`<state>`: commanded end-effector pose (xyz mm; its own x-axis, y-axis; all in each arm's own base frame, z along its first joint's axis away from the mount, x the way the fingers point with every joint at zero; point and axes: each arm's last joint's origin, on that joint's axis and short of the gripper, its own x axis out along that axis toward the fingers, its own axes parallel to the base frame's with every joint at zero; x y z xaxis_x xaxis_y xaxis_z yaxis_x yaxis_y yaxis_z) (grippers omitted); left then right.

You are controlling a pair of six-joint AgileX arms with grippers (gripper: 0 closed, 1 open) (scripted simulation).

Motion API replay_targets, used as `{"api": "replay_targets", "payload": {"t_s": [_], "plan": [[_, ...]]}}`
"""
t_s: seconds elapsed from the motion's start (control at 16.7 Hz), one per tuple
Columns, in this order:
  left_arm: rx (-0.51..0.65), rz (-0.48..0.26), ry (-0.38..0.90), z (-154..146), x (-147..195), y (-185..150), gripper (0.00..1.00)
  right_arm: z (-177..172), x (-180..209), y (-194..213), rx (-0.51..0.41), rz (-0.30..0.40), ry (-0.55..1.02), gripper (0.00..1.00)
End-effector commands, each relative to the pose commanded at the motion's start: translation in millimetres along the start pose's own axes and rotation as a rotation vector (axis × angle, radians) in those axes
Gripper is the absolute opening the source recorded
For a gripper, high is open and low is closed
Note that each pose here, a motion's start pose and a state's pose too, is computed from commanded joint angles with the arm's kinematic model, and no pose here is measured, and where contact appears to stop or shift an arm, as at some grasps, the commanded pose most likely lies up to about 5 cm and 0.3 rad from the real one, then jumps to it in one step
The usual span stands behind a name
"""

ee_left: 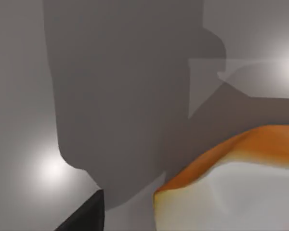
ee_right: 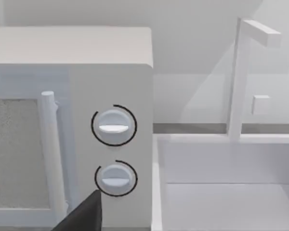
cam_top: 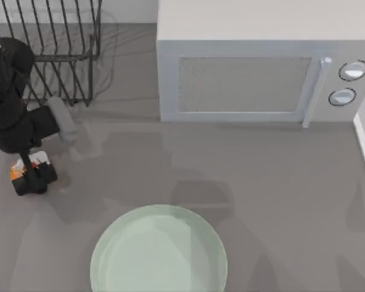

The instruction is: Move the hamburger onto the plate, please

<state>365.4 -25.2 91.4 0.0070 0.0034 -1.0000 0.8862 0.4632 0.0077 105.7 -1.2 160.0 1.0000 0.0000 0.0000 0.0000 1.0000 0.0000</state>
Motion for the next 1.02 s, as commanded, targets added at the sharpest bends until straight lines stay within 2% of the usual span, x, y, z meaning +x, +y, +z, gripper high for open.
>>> {"api": "replay_targets", "payload": {"t_s": [0.6,1.02], "plan": [[0.0,0.0,0.0,0.0,0.0,0.0,0.02,0.0,0.0,0.0,0.0,0.0,0.0,1.0],[0.0,0.0,0.0,0.0,0.0,0.0,0.0,0.0,0.0,0.0,0.0,0.0,0.0,1.0]]}}
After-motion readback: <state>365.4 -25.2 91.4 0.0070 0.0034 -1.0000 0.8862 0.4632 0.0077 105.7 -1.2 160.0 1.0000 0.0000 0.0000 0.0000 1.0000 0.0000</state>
